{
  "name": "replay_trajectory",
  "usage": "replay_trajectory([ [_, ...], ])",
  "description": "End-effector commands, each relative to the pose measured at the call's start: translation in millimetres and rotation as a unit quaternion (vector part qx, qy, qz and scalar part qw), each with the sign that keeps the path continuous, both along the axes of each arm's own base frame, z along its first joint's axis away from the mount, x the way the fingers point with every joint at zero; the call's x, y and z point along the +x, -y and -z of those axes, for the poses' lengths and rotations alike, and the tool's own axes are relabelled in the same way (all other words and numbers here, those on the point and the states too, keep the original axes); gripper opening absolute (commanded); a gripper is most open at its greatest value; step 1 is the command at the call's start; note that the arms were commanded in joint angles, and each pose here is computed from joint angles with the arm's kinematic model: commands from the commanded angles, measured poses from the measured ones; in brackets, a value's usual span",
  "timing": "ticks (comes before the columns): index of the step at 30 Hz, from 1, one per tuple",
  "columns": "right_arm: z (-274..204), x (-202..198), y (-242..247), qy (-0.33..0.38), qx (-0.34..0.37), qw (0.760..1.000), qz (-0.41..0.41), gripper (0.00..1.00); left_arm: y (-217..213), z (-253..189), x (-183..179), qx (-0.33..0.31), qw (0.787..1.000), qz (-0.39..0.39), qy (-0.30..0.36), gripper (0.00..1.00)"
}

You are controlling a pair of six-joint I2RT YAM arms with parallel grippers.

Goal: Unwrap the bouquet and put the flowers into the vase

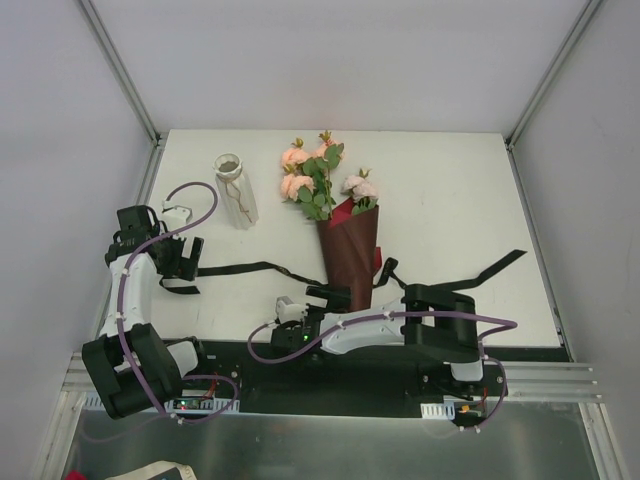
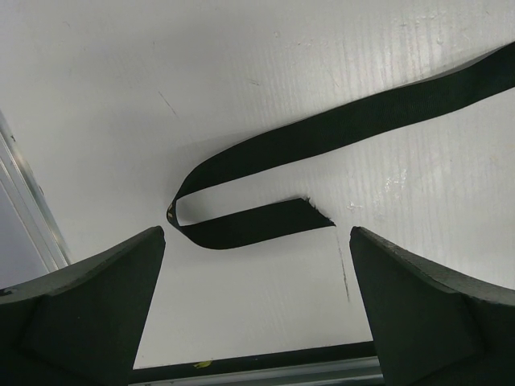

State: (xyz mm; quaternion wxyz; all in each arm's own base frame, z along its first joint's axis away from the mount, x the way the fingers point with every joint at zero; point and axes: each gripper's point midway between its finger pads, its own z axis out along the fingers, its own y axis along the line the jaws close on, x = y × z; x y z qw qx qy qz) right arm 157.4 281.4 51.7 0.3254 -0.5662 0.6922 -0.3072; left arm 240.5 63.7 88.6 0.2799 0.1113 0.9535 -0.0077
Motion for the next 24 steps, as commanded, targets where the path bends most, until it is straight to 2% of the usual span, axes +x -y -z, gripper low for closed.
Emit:
replay_trajectory([
  [1,-27,12,-7,0.058,0.007,0.998,0.005,1.0,4,-3,1,-0.013,1.0,0.001,0.009,0.99],
  [7,-81,25,-22,0.138,0.087,0.987,0.015,1.0,3,-7,1,-0.011,1.0,-0.002,0.015,0.99],
  [14,-135,35,-7,0.209,0.165,0.963,0.049,0.98,1,-13,3,-0.003,1.0,-0.002,0.026,0.99],
  [16,-151,35,0,0.224,0.224,0.945,0.078,0.98,0,-14,3,-0.002,1.0,-0.002,0.028,0.99],
  [18,-163,33,16,0.239,0.241,0.936,0.095,0.98,1,-15,3,-0.004,1.0,-0.002,0.03,0.99],
  [22,-196,27,46,0.281,0.318,0.895,0.138,1.0,1,-15,3,-0.005,1.0,-0.002,0.03,0.99],
  [24,-203,23,50,0.284,0.318,0.895,0.133,1.0,1,-15,4,-0.004,1.0,-0.001,0.031,0.99],
])
